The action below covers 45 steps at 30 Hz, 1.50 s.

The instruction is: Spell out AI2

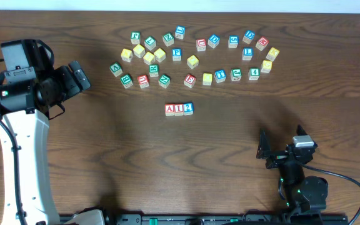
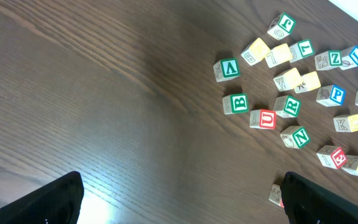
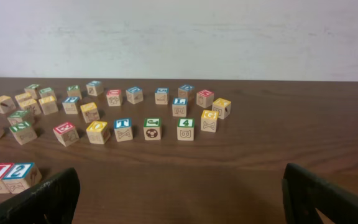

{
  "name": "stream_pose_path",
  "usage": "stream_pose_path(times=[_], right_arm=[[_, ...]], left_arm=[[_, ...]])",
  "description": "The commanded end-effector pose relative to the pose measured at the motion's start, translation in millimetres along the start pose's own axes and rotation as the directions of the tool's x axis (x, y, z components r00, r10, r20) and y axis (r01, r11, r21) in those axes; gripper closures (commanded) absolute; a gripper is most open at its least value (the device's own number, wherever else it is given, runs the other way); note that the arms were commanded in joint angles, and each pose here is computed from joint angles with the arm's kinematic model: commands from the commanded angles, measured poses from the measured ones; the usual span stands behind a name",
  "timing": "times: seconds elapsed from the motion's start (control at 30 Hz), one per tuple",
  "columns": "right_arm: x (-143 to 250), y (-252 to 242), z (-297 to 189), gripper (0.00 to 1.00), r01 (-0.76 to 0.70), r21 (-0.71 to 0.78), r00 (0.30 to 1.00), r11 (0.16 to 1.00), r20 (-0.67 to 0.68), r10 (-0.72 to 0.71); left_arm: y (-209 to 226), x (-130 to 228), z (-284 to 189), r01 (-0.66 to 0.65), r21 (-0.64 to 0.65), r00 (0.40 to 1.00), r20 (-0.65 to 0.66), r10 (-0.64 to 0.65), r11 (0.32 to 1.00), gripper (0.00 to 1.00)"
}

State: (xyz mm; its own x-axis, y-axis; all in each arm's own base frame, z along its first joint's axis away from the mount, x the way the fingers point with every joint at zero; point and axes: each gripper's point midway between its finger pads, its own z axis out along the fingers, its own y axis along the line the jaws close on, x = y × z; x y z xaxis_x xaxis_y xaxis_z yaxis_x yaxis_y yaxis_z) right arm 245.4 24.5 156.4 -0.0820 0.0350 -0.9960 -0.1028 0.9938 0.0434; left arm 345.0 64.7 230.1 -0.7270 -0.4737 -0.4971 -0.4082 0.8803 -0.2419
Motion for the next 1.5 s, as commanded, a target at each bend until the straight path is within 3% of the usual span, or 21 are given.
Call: stream_pose_path(times=[0.0,0.2,0.33,0.47,0.63,0.8,1.0,1.47], right_arm=[[0.1,-0.4,-0.3,0.01,-0.014,-0.001,1.000,1.000,0.002,0.014],[0.1,-0.4,-0.3,0.01,-0.014,-0.001,1.000,1.000,0.002,0.014],[0.1,-0.4,-0.3,0.01,-0.014,-0.001,1.000,1.000,0.002,0.014],[0.1,-0.4,-0.3,0.01,-0.014,-0.001,1.000,1.000,0.002,0.014],[0.1,-0.4,-0.3,0.01,-0.014,-0.001,1.000,1.000,0.002,0.014],[0.1,-0.4,-0.3,0.01,-0.014,-0.001,1.000,1.000,0.002,0.014],[0.1,-0.4,-0.3,0.01,-0.013,-0.001,1.000,1.000,0.002,0.013],[0.1,-0.4,-0.3,0.01,-0.014,-0.001,1.000,1.000,0.002,0.014]], left_arm=[[-0.6,-6.2,-8.3,-0.007,0.000,1.000,0.027,0.007,1.000,0.00],[10.0,-14.3,-22.8,-0.009,-0.057,0.993,0.117,0.015,0.998,0.00],[5.7,-18.0,-38.8,-0.119,-0.046,0.958,0.258,0.127,0.992,0.00],[-1.1,-1.9,-53.4,-0.272,-0.051,0.846,0.464,0.264,0.961,0.00],[8.5,29.3,-51.7,-0.296,-0.052,0.739,0.621,0.263,0.954,0.00],[19.8,74.4,-36.9,-0.314,-0.041,0.680,0.687,0.254,0.949,0.00],[26.1,94.7,-30.9,-0.319,-0.039,0.604,0.762,0.234,0.947,0.00],[36.4,114.6,-10.8,-0.314,-0.042,0.578,0.784,0.226,0.949,0.00]])
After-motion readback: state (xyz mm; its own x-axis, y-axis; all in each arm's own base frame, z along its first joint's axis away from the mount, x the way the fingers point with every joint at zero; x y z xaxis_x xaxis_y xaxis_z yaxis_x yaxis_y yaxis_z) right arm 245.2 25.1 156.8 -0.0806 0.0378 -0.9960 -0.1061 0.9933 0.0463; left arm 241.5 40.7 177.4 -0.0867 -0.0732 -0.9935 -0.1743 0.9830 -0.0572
